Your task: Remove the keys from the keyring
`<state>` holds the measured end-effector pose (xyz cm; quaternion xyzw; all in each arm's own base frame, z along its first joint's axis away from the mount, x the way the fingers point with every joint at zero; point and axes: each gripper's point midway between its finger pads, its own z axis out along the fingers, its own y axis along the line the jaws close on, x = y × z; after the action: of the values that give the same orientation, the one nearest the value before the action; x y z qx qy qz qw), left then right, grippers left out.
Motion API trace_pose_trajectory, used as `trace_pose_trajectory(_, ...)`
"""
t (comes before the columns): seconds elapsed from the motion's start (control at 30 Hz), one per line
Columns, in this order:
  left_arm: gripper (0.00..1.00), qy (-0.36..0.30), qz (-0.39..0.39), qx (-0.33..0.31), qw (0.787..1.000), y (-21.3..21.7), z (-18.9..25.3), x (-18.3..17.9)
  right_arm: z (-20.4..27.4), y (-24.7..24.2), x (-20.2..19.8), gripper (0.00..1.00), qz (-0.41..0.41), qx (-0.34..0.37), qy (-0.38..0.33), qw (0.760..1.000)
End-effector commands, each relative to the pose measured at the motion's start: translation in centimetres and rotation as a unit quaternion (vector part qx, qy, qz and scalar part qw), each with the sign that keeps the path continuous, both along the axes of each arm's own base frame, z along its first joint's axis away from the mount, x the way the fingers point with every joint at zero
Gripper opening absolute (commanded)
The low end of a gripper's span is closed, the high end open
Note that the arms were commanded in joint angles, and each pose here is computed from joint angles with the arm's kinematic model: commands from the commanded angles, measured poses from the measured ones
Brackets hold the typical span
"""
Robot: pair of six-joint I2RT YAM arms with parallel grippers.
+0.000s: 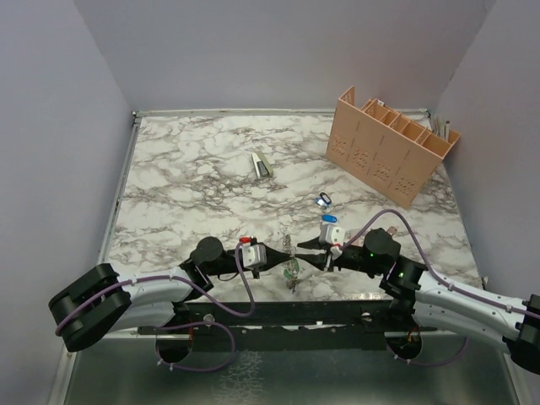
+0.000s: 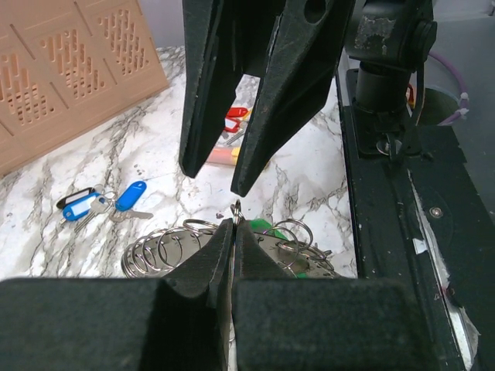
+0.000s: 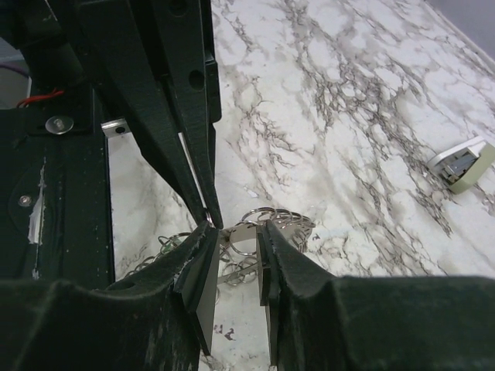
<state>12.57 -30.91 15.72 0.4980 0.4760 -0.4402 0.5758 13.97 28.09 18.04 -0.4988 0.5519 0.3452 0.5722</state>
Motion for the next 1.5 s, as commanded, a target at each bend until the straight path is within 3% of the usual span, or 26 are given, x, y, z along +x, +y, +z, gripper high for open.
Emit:
trace_pose_trajectory(0.0,0.0,-0.03,-0.02,-0.043,0.998,-0.4,3.1,-0.5,0.7,0.6,-1.0,0.33,0.038,0.011,-0.01,0.999)
trace_pose_trajectory(0.43,0.0,-0.035,-0.028,-0.058,0.997,-0.2,4.0,-1.0,-0.9,1.1,-1.2,0.22,0.049,-0.011,0.007,0.999)
trace_pose_trajectory(0.6,0.0,-0.034,-0.032,-0.06,0.997,-0.1,4.0,-1.1,-1.1,1.2,-1.2,0.15,0.052,-0.015,0.009,0.998)
trace_pose_trajectory(0.73,0.0,-0.031,-0.035,-0.059,0.997,-0.2,3.9,-1.2,-1.0,1.2,-1.2,0.01,0.054,-0.017,0.01,0.998)
trace_pose_trajectory(0.87,0.01,-0.028,-0.021,-0.057,0.998,-0.2,3.7,-0.7,-0.7,1.3,-1.2,0.01,0.054,-0.028,0.018,0.998)
trace_pose_trajectory(0.93,0.09,-0.03,-0.006,-0.055,0.998,0.0,3.5,-0.2,-0.3,1.1,-0.9,0.01,0.045,-0.045,0.029,0.998)
trace_pose_trajectory(1.03,0.28,-0.032,0.018,-0.053,0.998,0.3,3.4,0.5,0.1,0.7,-0.3,0.01,0.02,-0.074,0.053,0.996)
trace_pose_trajectory(1.13,0.37,-0.034,0.035,-0.047,0.998,0.6,3.2,1.0,-0.1,0.0,0.1,0.01,-0.009,-0.121,0.096,0.988)
trace_pose_trajectory(1.47,0.44,-0.033,0.067,-0.038,0.996,1.1,2.9,2.0,0.0,-3.0,-0.4,0.01,-0.042,-0.317,0.205,0.925)
